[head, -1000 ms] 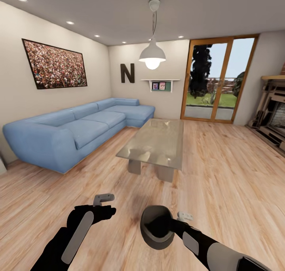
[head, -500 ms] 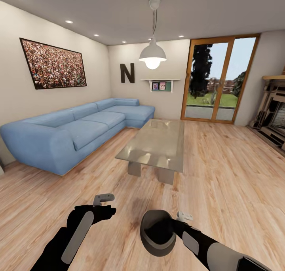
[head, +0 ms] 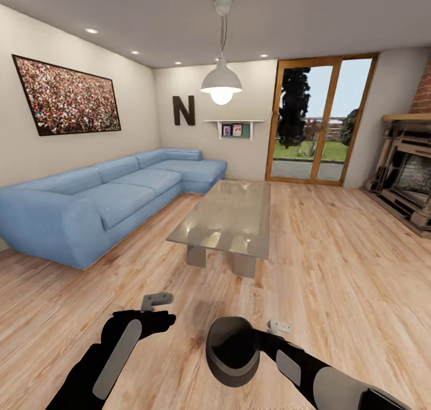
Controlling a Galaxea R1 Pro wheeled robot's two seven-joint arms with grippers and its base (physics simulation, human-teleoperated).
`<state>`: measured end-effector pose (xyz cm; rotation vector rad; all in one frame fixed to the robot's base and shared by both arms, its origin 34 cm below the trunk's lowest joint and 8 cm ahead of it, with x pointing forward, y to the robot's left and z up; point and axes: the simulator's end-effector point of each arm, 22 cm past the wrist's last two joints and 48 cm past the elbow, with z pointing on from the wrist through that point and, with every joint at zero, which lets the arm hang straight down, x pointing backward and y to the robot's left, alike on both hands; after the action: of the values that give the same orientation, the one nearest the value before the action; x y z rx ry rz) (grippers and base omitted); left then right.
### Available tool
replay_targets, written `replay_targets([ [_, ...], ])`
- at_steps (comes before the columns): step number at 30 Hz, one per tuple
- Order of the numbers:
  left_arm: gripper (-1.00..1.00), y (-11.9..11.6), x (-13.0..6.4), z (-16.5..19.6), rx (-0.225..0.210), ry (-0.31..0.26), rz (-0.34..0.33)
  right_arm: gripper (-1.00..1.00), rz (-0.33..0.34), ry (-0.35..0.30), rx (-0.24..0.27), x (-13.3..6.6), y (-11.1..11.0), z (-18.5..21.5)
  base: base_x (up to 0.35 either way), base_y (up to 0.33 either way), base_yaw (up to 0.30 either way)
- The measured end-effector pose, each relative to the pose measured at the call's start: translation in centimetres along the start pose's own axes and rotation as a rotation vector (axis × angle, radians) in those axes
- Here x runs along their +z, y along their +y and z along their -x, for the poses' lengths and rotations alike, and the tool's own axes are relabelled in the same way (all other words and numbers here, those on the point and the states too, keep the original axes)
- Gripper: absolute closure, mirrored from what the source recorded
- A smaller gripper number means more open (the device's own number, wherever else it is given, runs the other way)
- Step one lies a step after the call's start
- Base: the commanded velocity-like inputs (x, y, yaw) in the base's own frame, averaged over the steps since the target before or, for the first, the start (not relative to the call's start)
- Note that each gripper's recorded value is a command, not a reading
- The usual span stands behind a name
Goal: Place each of the two pumpkins and all three candles from the living room inside a cabinet in the living room (use any cabinet), then make sure every cabinet is closed, and position the cauldron so it is next to a table in the living room.
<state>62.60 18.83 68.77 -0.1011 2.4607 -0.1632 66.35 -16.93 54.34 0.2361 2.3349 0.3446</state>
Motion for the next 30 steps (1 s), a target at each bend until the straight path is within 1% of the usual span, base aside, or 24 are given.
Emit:
replay_targets([
  [6,-1.0,0.0,0.0,0.0,0.0,0.001,0.001,-1.0,-0.004,0.001,0.004,0.0,-0.3,0.0,0.0,0.0,-0.268],
  [11,-1.0,0.1,0.2,-0.2,-0.001,0.007,0.001,-1.0,-0.008,0.007,0.006,0.1,-0.5,-0.3,0.001,0.009,-0.145],
  [14,-1.0,0.1,0.4,-0.4,-0.002,0.011,0.0,-1.0,-0.01,0.029,0.012,0.2,-0.6,-0.9,0.054,0.082,-0.04],
  [16,-1.0,0.1,0.5,-0.5,-0.002,0.014,0.001,-1.0,-0.011,0.058,0.038,0.3,-0.6,-1.7,0.085,0.105,-0.009],
  [18,-1.0,0.1,0.6,-0.6,-0.002,0.017,0.001,-1.0,-0.013,0.075,0.061,0.3,-0.7,-2.1,0.092,0.109,-0.004],
  [20,-1.0,0.1,0.7,-0.7,-0.002,0.021,0.002,-1.0,-0.016,0.085,0.074,0.4,-0.7,-2.4,0.096,0.11,-0.002],
  [25,-1.0,0.2,1.0,-1.0,-0.003,0.029,0.003,-1.0,-0.02,0.097,0.083,0.5,-0.9,-2.9,0.099,0.058,0.0],
  [30,-1.0,0.2,1.3,-1.3,-0.003,0.039,0.004,-1.0,-0.027,0.105,0.086,0.7,-1.4,-3.2,0.089,-0.025,0.0],
])
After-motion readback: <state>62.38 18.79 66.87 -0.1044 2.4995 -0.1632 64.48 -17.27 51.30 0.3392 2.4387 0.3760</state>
